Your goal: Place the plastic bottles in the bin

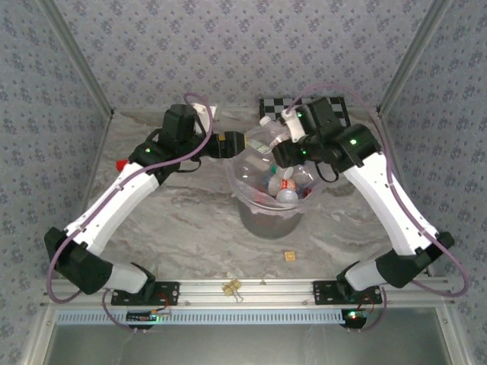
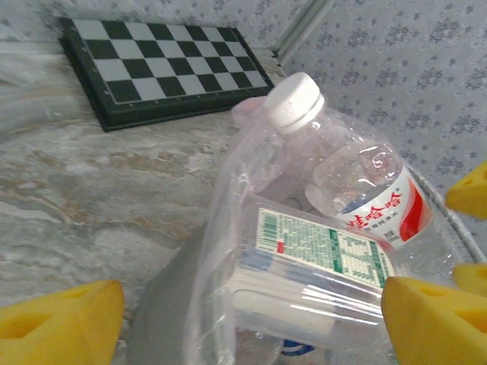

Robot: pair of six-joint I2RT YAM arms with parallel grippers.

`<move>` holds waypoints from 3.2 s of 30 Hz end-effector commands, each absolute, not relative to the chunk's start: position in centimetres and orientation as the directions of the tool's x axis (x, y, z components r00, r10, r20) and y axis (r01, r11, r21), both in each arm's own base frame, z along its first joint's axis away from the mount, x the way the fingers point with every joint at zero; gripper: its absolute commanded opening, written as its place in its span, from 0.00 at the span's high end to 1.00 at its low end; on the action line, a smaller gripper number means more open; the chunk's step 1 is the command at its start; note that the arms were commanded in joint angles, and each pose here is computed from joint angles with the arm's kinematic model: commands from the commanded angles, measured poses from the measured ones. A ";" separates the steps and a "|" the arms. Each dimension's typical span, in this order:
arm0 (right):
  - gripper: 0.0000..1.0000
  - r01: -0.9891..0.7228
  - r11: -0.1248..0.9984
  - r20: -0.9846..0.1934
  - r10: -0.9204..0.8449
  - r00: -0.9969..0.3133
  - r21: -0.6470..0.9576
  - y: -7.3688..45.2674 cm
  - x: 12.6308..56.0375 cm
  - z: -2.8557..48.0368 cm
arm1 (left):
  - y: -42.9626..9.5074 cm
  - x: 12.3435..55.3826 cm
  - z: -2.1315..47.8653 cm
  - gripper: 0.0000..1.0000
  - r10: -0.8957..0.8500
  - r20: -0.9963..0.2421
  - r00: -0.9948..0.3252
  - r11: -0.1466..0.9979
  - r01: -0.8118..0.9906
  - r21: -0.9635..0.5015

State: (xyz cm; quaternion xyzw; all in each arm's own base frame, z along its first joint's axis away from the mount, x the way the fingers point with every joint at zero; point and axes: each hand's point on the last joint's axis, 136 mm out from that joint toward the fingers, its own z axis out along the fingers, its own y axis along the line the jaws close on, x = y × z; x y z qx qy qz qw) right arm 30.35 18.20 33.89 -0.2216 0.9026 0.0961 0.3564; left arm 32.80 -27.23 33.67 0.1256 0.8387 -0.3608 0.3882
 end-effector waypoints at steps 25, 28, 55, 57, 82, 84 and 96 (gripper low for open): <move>0.00 0.495 0.865 -0.852 0.191 -0.487 -0.088 -6.6 30.5 21.6 | 5.7 31.4 19.2 0.00 -0.146 -0.915 -0.376 0.880 -0.473 0.054; 0.00 0.497 0.866 -0.851 0.224 -0.474 -0.049 -6.2 31.1 17.7 | 5.9 31.8 17.3 0.00 -0.138 -0.929 -0.343 0.879 -0.474 0.044; 0.00 0.407 0.902 -0.932 0.013 -0.363 -0.146 -6.1 37.7 10.7 | 2.8 39.3 8.9 0.00 -0.045 -0.928 -0.369 0.984 -0.175 0.022; 0.00 0.381 0.917 -0.927 0.038 -0.373 -0.115 -5.4 37.6 10.2 | 2.5 39.4 9.2 0.00 -0.032 -0.935 -0.353 0.985 -0.171 0.031; 0.00 0.260 0.961 -0.931 0.005 -0.364 -0.096 -4.3 38.3 8.9 | 2.8 39.4 9.1 0.00 -0.042 -0.931 -0.362 0.983 -0.181 0.026; 0.00 0.259 0.961 -0.931 0.005 -0.364 -0.096 -4.3 38.3 9.0 | 2.7 39.4 9.1 0.00 -0.041 -0.931 -0.363 0.983 -0.180 0.027; 0.00 0.260 0.961 -0.931 0.006 -0.364 -0.096 -4.4 38.4 9.0 | 2.7 39.4 9.1 0.00 -0.041 -0.931 -0.363 0.983 -0.180 0.027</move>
